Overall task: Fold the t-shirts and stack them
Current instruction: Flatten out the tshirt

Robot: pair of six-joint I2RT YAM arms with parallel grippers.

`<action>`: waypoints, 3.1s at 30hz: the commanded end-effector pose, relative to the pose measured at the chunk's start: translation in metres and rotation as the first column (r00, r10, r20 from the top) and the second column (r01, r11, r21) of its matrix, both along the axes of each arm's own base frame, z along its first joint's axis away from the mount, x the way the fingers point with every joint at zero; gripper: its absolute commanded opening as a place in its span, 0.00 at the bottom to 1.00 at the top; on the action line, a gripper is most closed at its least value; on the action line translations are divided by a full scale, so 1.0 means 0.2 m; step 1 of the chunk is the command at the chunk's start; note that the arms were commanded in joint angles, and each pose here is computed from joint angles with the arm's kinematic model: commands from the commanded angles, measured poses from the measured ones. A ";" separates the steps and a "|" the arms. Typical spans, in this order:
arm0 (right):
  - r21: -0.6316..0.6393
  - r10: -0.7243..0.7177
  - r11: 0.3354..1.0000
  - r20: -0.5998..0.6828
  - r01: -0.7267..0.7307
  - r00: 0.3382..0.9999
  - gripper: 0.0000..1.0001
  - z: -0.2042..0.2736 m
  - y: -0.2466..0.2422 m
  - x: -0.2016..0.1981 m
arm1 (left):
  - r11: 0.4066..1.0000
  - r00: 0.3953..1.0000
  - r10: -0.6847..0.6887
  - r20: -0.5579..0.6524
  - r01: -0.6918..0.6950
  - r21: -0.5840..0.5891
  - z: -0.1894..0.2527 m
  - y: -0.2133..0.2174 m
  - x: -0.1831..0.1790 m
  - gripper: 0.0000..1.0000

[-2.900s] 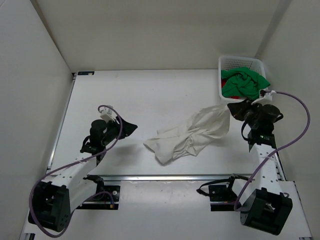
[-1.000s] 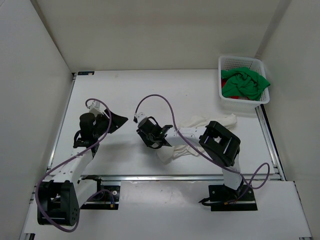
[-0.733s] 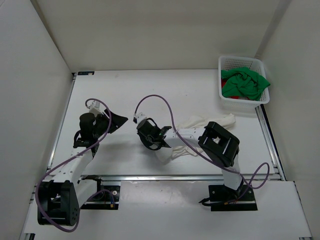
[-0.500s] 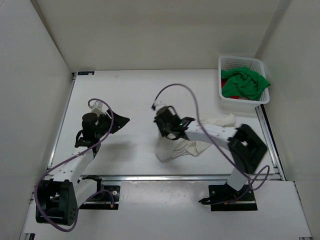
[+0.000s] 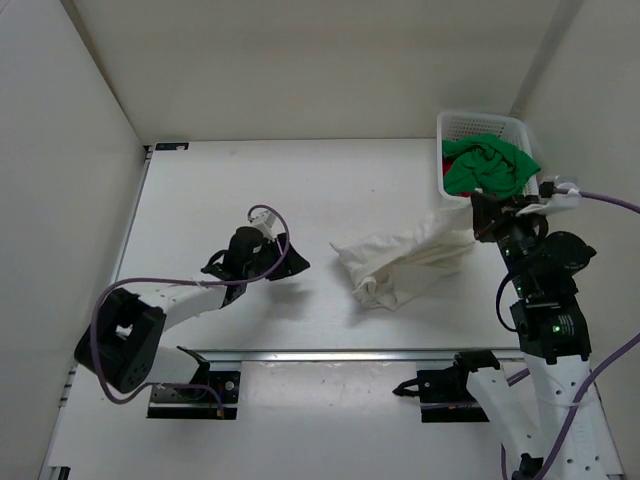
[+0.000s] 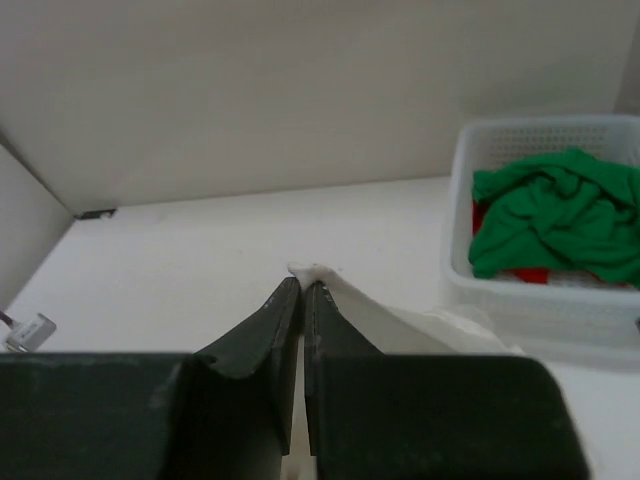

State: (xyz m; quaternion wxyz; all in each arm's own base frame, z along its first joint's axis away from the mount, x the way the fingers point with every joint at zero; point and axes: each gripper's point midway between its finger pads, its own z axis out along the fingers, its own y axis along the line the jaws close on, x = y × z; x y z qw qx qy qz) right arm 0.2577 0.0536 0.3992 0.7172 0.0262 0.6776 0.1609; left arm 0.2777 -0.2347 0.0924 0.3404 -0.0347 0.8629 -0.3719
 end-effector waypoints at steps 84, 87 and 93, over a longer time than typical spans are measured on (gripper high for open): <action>0.187 0.314 0.949 -0.548 -0.252 0.775 0.00 -1.16 0.40 -0.06 | 0.917 0.926 0.325 -0.194 -0.260 0.301 -0.31 0.53 0.28 0.37; 0.180 0.293 0.956 -0.552 -0.231 0.781 0.00 -1.16 0.41 -0.05 | 0.914 0.899 0.366 -0.241 -0.299 0.273 -0.39 0.56 0.41 0.37; 0.185 0.264 0.964 -0.566 -0.191 0.781 0.00 -1.19 0.38 0.01 | 0.904 0.894 0.400 -0.203 -0.349 0.246 -0.24 0.58 0.93 0.41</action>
